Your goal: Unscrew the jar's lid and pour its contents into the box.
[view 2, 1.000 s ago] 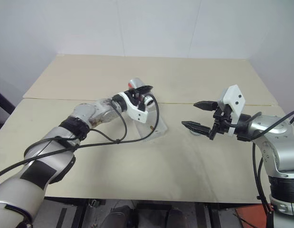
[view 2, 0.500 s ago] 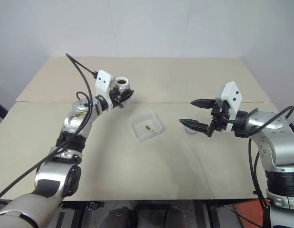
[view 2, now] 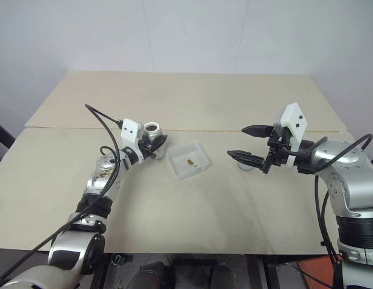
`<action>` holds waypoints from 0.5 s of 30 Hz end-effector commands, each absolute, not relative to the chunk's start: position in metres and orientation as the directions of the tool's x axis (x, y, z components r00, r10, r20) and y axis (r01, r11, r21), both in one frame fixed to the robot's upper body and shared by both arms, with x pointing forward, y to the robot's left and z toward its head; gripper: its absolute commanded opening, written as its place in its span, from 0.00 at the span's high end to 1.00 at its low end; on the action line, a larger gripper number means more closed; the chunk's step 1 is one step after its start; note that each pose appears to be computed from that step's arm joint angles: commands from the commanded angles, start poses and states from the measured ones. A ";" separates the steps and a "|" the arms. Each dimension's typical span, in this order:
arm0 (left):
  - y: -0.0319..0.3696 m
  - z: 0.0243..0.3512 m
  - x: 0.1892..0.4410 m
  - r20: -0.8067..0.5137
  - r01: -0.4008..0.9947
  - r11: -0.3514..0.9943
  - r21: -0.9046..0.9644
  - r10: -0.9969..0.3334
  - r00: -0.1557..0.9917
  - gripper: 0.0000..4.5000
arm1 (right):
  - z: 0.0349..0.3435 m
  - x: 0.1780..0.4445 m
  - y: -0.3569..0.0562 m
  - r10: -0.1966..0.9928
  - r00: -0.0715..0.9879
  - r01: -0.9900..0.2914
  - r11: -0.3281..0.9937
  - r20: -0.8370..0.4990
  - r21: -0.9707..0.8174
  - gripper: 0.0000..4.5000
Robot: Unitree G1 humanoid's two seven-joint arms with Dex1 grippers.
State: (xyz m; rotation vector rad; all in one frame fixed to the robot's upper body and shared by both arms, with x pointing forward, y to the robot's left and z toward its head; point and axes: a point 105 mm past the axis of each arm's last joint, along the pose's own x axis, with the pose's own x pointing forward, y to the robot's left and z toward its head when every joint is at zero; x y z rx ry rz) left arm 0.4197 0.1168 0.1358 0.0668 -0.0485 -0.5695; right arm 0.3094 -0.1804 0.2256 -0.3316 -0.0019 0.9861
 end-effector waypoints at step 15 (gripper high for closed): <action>0.125 0.131 0.396 0.026 0.551 0.816 0.177 -0.563 0.826 0.01 | 0.234 0.304 -0.178 0.823 0.552 -0.812 0.495 -0.133 -0.308 0.00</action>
